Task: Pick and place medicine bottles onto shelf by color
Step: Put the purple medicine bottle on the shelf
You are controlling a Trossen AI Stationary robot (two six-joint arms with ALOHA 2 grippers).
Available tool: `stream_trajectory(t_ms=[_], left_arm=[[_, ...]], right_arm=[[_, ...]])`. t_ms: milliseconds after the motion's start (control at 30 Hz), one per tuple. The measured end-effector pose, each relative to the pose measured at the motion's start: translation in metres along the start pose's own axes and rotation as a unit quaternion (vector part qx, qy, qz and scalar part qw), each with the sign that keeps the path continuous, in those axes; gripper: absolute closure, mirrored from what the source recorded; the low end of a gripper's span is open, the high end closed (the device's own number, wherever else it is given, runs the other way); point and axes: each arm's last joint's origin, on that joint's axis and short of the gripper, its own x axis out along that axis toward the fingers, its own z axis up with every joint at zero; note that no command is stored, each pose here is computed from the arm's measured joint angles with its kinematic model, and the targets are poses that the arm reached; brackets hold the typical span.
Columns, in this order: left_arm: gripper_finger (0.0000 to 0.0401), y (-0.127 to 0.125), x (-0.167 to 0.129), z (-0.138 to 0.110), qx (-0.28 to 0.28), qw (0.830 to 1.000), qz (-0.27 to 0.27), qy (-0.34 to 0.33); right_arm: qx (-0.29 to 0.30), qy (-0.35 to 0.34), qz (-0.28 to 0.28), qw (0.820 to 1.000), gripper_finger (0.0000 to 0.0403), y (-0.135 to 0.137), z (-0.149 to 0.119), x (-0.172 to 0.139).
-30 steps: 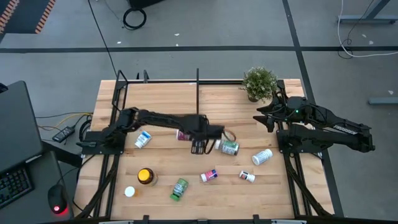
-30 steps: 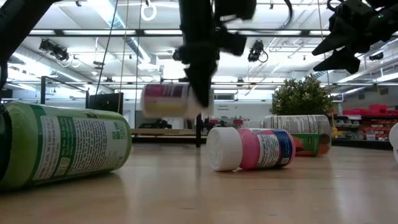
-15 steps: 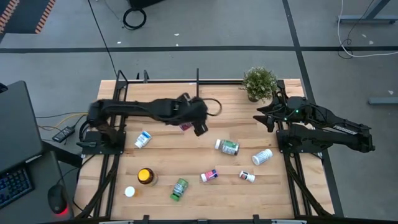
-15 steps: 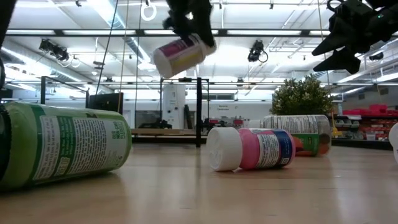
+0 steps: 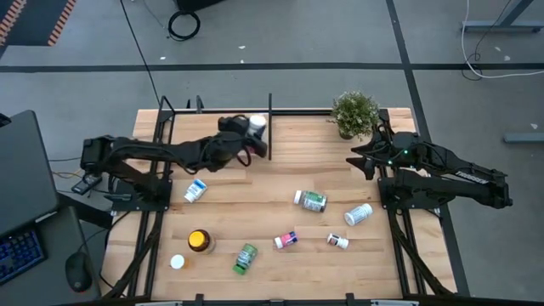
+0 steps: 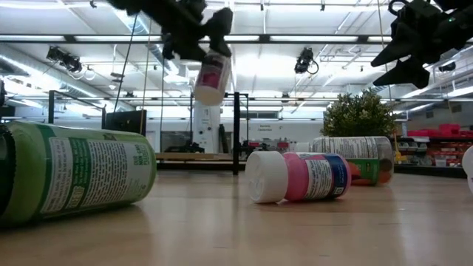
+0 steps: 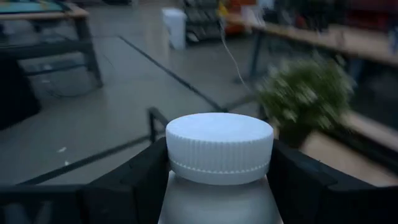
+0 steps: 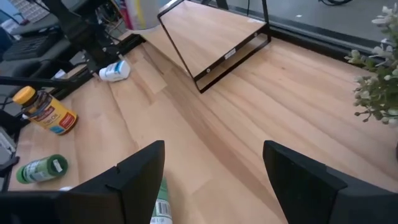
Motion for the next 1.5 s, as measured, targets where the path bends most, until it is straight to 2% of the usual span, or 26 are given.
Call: stream_trajectory(t_ms=[167, 367, 567, 700, 867, 1067, 1267, 1500], left_arm=[[0.0164, 0.021, 0.008, -0.022, -0.011, 0.999, 0.030, -0.038], [0.0164, 0.044, 0.031, -0.042, 0.032, 0.995, 0.077, -0.048], [0.0162, 0.052, 0.066, -0.065, -0.013, 0.995, 0.057, -0.086], [0.0164, 0.058, 0.082, -0.079, -0.018, 0.991, 0.067, -0.117], [0.0156, 0.070, 0.097, -0.094, -0.012, 0.990, 0.083, -0.116], [0.0161, 0.071, 0.115, -0.097, -0.007, 0.991, 0.059, -0.116], [0.0152, 0.065, 0.129, -0.095, 0.024, 0.991, 0.062, -0.116], [0.0151, 0.062, 0.137, -0.102, 0.018, 0.993, 0.061, -0.096]], right_arm=[[0.014, 0.004, 0.004, 1.000, 0.0125, 0.000, 0.000, 0.000], [0.015, 0.002, 0.005, 1.000, 0.0125, 0.000, 0.000, 0.000], [0.028, 0.002, 0.005, 1.000, 0.0124, 0.000, 0.000, 0.000], [0.028, 0.002, 0.005, 1.000, 0.0124, 0.000, 0.000, 0.000], [0.028, 0.001, 0.003, 1.000, 0.0124, 0.000, 0.000, 0.000], [0.028, 0.000, 0.001, 1.000, 0.0124, 0.000, 0.000, 0.000], [0.037, -0.002, -0.003, 0.999, 0.0124, 0.000, 0.000, 0.000], [0.037, -0.003, -0.006, 0.999, 0.0124, 0.000, 0.000, 0.000]])
